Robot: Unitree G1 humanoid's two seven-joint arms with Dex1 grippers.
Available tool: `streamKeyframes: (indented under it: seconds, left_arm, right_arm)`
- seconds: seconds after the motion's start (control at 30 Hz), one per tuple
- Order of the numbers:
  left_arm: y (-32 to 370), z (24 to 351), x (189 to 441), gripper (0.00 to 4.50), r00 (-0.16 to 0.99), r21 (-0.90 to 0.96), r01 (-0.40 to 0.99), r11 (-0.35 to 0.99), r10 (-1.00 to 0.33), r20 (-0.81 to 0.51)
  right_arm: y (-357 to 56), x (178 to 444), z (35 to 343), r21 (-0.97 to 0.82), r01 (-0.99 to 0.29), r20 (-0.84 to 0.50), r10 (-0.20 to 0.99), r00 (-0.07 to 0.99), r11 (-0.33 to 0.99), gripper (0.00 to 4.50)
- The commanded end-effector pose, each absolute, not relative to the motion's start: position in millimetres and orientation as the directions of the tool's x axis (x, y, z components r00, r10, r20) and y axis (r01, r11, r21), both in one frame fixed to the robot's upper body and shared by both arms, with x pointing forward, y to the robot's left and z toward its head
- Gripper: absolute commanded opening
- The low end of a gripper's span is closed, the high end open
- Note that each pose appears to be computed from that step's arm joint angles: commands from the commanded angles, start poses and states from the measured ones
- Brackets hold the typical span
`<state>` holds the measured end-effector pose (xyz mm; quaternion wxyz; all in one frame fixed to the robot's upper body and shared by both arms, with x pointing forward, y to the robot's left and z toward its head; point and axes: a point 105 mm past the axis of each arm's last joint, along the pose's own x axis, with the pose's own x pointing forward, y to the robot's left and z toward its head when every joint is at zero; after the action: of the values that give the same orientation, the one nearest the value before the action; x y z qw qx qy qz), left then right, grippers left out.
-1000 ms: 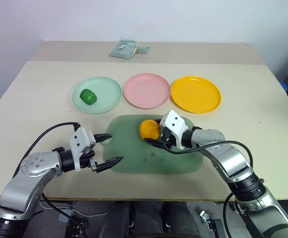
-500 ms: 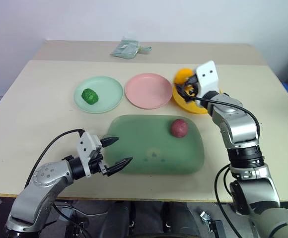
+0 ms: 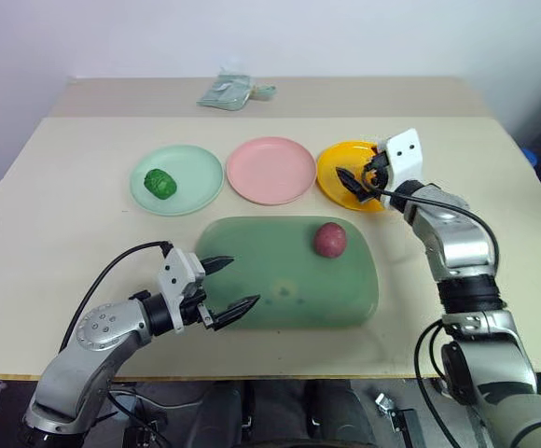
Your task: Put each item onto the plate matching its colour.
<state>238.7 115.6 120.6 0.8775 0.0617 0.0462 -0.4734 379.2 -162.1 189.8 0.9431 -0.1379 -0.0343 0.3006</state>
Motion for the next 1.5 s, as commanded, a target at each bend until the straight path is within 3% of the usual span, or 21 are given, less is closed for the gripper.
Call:
streamKeyframes:
  seconds: [0.03,0.17,0.37,0.47,0.57,0.7,0.8,0.97,1.13,1.3,1.5]
  left_arm:
    - [113.9,128.7,238.3,4.50,0.530,0.093,0.848,0.522,-0.839,-0.122]
    - [113.7,129.0,240.5,4.50,0.515,0.096,0.857,0.506,-0.848,-0.128]
    - [113.0,129.6,242.4,4.50,0.507,0.102,0.861,0.498,-0.852,-0.130]
    - [116.3,130.2,242.5,4.50,0.519,0.107,0.854,0.509,-0.844,-0.132]
    - [121.7,130.8,242.4,4.50,0.541,0.110,0.841,0.530,-0.831,-0.132]
    - [131.9,132.1,244.0,4.50,0.585,0.112,0.811,0.575,-0.801,-0.126]
    - [139.0,135.1,246.9,4.50,0.621,0.109,0.784,0.612,-0.777,-0.103]
    - [147.9,140.5,254.0,4.50,0.684,0.126,0.728,0.674,-0.726,-0.067]
    - [155.4,143.2,254.9,4.50,0.737,0.146,0.673,0.725,-0.674,-0.047]
    - [165.0,145.4,252.0,4.50,0.781,0.133,0.621,0.772,-0.624,-0.020]
    - [210.7,139.1,260.2,4.50,0.883,0.192,0.467,0.863,-0.469,-0.039]
  right_arm:
    - [-142.5,326.0,184.2,-0.264,-0.782,-0.098,0.791,0.604,0.565,4.44]
    - [-141.2,307.7,159.1,-0.234,-0.828,-0.208,0.806,0.554,0.509,4.44]
    - [-142.4,325.2,138.2,-0.261,-0.765,-0.248,0.725,0.642,0.589,4.44]
    - [-137.0,327.6,134.9,-0.265,-0.766,-0.252,0.725,0.641,0.585,3.58]
    - [-129.9,331.9,142.7,-0.296,-0.757,-0.216,0.731,0.647,0.582,2.30]
    - [-110.6,350.5,172.8,-0.326,-0.704,-0.078,0.724,0.685,0.631,2.30]
    - [-94.3,381.0,192.1,-0.309,-0.610,0.014,0.645,0.764,0.730,2.30]
    - [-71.7,423.4,190.2,-0.228,-0.516,0.002,0.530,0.848,0.826,2.30]
    - [-59.4,433.3,200.7,-0.215,-0.519,0.057,0.541,0.839,0.827,4.47]
    - [-82.6,420.7,207.5,-0.296,-0.539,0.093,0.585,0.805,0.789,4.47]
    - [-161.7,378.0,185.3,-0.383,-0.567,0.025,0.622,0.783,0.729,4.47]
